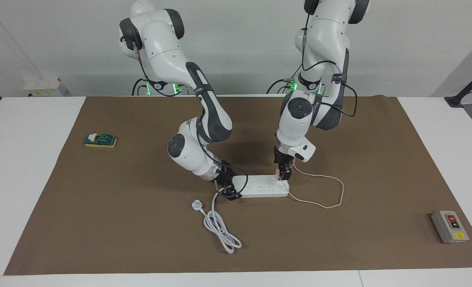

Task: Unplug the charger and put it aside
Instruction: 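Pull the pink charger out of the strip with the left gripper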

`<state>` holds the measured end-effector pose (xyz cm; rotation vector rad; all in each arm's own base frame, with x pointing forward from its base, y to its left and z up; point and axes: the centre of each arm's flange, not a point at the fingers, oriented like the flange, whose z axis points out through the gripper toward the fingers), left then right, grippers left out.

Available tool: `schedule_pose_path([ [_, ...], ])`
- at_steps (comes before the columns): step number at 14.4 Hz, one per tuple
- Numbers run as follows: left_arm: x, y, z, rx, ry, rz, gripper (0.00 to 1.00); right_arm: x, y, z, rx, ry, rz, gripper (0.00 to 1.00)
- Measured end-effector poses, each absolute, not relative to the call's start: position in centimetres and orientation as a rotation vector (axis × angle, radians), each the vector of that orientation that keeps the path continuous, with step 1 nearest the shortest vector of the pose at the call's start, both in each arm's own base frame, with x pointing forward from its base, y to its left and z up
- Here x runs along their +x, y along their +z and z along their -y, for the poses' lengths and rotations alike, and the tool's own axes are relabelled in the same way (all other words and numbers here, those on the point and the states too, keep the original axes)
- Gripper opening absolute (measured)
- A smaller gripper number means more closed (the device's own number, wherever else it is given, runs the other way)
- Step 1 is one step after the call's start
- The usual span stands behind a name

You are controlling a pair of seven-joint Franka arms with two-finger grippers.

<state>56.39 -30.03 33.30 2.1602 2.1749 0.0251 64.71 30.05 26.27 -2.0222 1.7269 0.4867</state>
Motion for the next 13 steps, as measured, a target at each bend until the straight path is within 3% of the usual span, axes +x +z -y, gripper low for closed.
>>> schedule_pose_path([
  [2, 56.50, 33.42, 30.01, 2.160, 0.031, -2.167, 0.60, 64.72, 26.27, -30.04, -2.022, 0.487, -1.727, 0.94],
  [5, 57.06, 33.74, 29.84, 2.167, 0.057, -2.120, 0.32, 64.72, 26.27, -30.02, -2.021, 0.487, -1.727, 0.94],
  [13, 57.07, 33.78, 29.86, 2.225, 0.061, -2.065, 0.32, 64.72, 26.14, -29.86, -2.005, 0.498, -1.736, 0.94],
])
